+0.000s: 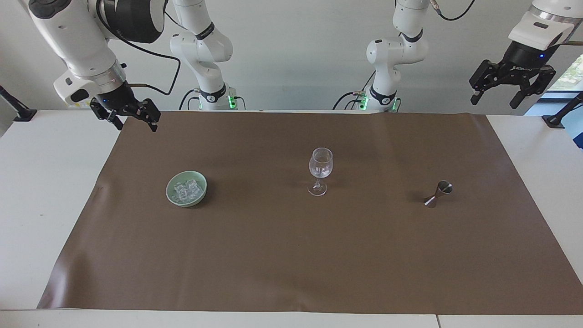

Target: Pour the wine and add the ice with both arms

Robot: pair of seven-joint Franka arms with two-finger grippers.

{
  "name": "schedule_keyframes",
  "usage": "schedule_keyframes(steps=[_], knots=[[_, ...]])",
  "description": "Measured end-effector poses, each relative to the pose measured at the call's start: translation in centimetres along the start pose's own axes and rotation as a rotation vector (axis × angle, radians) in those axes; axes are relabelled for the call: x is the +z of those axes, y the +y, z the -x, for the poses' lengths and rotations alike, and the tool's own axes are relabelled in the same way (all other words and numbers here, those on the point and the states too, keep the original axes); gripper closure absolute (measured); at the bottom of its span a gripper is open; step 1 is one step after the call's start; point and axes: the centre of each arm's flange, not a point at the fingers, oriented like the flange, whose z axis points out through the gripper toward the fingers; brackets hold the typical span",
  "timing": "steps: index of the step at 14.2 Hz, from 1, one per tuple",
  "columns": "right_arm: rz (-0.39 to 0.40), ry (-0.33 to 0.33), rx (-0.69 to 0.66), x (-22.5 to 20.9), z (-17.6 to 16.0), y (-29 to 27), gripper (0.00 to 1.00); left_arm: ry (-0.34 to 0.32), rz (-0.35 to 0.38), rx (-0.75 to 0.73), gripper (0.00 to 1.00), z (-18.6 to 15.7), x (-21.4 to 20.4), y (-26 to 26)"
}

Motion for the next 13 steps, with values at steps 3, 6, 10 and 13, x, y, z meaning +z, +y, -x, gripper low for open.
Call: schedule_keyframes(steps=[3, 6, 10, 13], knots=[[0.0, 0.0, -0.009, 0.0, 0.0, -0.5, 0.0, -0.01, 0.002, 0.0, 0.0, 0.1, 0.1, 0.0], [0.001, 0.001, -0.033, 0.0, -0.1, -1.8, 0.0, -0.034, 0.007, 0.003, 0.0, 0.3, 0.4, 0.2], [0.001, 0.001, -0.044, -0.1, -0.1, -2.4, 0.0, -0.051, 0.01, 0.002, 0.0, -0.2, 1.3, 0.1], [0.001, 0.001, -0.038, -0.1, -0.1, -2.1, 0.0, -0.051, 0.01, 0.002, 0.0, -0.2, 1.3, 0.1]])
